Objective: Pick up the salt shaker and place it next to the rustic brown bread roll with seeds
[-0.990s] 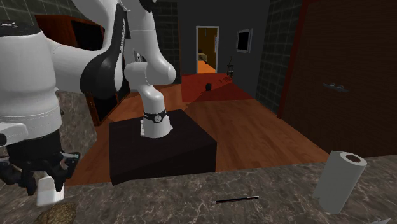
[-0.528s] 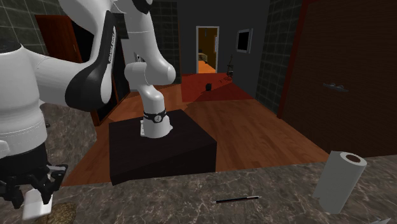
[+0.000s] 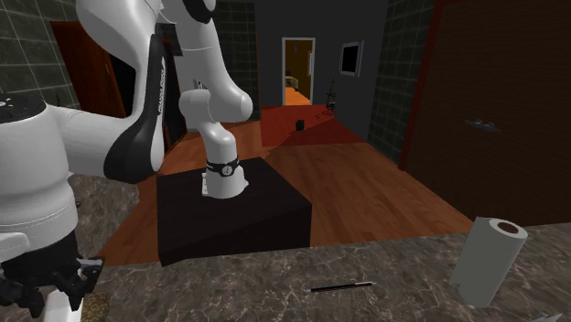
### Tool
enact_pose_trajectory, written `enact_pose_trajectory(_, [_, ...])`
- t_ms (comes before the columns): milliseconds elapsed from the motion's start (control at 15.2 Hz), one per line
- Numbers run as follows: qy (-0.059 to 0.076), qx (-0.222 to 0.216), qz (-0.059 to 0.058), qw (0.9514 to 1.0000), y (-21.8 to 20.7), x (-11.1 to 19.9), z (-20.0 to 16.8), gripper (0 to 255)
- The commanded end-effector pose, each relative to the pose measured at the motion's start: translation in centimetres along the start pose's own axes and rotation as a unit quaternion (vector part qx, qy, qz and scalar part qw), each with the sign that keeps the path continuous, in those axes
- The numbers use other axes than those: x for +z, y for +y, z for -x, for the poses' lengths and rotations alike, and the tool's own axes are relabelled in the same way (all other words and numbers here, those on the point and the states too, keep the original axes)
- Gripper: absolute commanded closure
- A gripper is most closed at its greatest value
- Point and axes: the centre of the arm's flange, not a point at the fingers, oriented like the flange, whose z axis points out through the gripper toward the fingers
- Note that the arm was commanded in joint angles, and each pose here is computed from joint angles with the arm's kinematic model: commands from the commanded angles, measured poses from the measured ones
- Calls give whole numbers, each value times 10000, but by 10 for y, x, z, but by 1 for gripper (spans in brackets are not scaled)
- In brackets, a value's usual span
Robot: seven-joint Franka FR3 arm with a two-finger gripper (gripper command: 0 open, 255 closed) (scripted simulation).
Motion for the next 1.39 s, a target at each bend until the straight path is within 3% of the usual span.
enact_pose_trajectory(0, [2,1,1,10000,-2,11,0,255])
enact_pose_trajectory(924, [2,1,1,10000,-18,83,-7,255])
enact_pose_trajectory(1320, [2,1,1,10000,-18,85,-8,255])
